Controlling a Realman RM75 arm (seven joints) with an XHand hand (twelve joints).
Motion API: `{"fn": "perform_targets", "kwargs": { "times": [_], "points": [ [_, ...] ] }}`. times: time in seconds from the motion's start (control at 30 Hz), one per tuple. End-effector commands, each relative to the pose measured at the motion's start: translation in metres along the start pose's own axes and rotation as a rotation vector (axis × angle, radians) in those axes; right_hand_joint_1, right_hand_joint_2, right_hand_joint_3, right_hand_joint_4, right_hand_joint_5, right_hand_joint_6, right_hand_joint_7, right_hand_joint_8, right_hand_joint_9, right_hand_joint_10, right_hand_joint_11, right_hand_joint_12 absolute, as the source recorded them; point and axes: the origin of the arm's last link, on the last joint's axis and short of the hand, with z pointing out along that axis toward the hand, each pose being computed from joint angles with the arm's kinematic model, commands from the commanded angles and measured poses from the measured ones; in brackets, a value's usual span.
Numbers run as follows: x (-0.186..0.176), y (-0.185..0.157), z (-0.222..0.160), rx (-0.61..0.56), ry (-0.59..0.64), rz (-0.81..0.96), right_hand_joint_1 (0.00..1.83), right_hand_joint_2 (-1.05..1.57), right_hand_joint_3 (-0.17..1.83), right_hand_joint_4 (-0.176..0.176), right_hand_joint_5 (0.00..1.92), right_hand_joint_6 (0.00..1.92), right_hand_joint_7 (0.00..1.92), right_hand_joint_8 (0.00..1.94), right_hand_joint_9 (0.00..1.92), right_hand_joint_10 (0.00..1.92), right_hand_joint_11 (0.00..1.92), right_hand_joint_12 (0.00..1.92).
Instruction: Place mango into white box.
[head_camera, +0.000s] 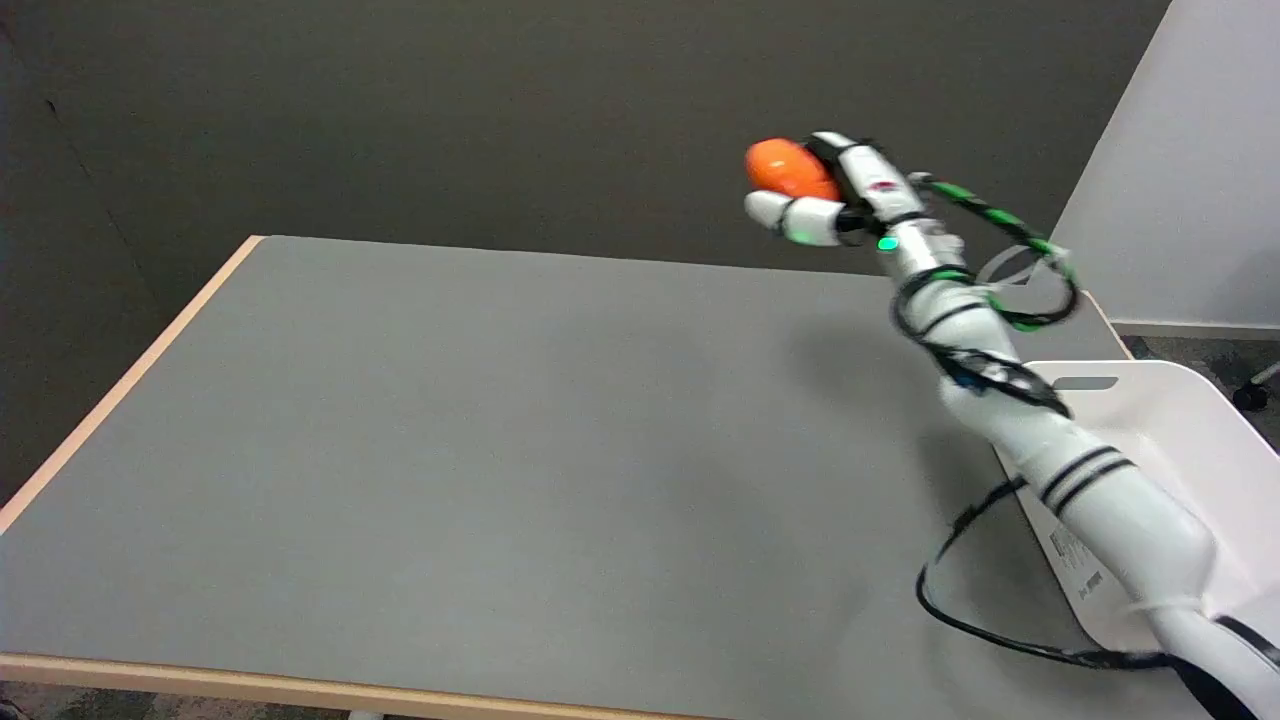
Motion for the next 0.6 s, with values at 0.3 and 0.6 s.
{"fn": "perform_targets", "kwargs": {
  "times": [0.3, 0.6],
  "points": [
    [0.164, 0.121, -0.145, -0.23, 0.456, 0.682, 1.0, 0.99, 0.47, 0.035, 0.79, 1.38, 0.45, 1.94, 0.87, 1.92, 0.88, 1.92],
    [0.169, 0.088, -0.217, -0.202, 0.504, 0.707, 1.0, 0.94, 0.53, 0.078, 0.83, 1.34, 0.61, 1.94, 0.93, 1.92, 1.01, 1.92]
  ]
}}
